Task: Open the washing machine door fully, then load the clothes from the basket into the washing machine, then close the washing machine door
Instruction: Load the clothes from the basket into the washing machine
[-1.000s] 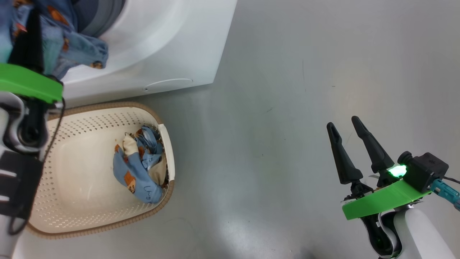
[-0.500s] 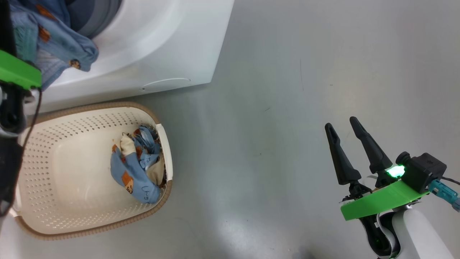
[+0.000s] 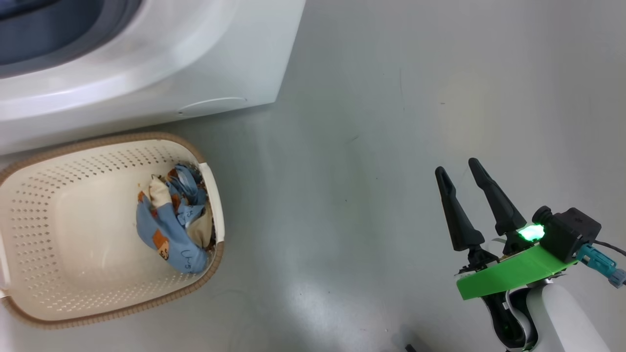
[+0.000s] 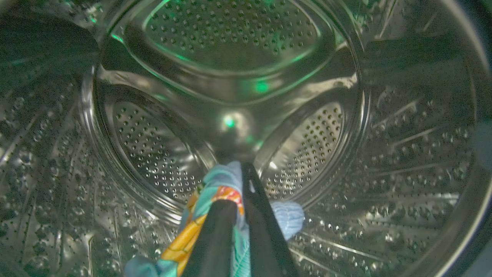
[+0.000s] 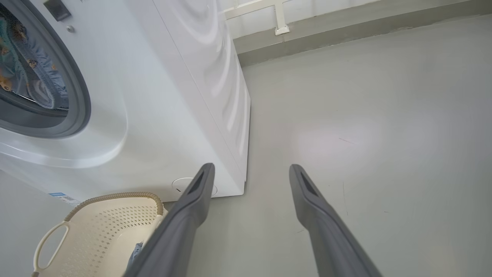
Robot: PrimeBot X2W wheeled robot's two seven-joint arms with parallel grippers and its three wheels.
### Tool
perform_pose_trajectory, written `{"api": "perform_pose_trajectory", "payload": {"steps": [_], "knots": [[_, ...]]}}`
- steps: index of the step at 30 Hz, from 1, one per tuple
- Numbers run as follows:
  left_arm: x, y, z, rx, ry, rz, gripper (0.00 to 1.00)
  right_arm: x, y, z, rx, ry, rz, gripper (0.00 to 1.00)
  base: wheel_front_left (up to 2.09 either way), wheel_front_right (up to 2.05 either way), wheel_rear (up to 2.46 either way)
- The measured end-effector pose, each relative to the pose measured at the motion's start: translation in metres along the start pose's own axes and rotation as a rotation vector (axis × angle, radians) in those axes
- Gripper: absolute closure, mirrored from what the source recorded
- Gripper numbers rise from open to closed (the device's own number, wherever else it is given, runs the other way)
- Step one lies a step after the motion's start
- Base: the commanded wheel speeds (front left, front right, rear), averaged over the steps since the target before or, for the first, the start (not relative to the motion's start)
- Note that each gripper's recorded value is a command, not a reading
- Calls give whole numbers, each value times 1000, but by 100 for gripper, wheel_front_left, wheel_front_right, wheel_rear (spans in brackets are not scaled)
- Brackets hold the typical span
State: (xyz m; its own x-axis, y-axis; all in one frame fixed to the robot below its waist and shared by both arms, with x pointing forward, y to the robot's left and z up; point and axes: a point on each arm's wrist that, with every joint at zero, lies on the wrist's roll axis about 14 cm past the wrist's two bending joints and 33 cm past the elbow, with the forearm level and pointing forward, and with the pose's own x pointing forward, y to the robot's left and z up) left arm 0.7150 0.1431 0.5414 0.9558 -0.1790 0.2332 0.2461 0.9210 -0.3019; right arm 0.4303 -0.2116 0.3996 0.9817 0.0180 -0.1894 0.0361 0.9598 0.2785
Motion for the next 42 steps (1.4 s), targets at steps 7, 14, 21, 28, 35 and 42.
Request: {"api": "perform_pose_trajectory", "payload": {"steps": [7, 14, 21, 28, 35, 42], "knots": [[-14, -7, -51, 29, 107, 13, 75, 2, -1, 1, 1, -4, -5, 0, 0, 0, 0], [-31, 1, -93, 40, 244, 38, 0, 3, 0, -1, 2, 0, -2, 0, 0, 0, 0], [-37, 3, -97, 55, 275, 41, 0, 3, 2, 2, 3, -7, 4, 0, 0, 0, 0], [-59, 5, -127, 155, 420, 21, 0, 2, 5, 6, 4, -18, 13, 0, 0, 0, 0], [-60, 5, -133, 223, 514, 3, 0, 3, 8, 7, 6, -21, 20, 0, 0, 0, 0], [-67, 8, -134, 241, 553, 11, 0, 4, 10, 9, 8, -29, 28, 0, 0, 0, 0]]}}
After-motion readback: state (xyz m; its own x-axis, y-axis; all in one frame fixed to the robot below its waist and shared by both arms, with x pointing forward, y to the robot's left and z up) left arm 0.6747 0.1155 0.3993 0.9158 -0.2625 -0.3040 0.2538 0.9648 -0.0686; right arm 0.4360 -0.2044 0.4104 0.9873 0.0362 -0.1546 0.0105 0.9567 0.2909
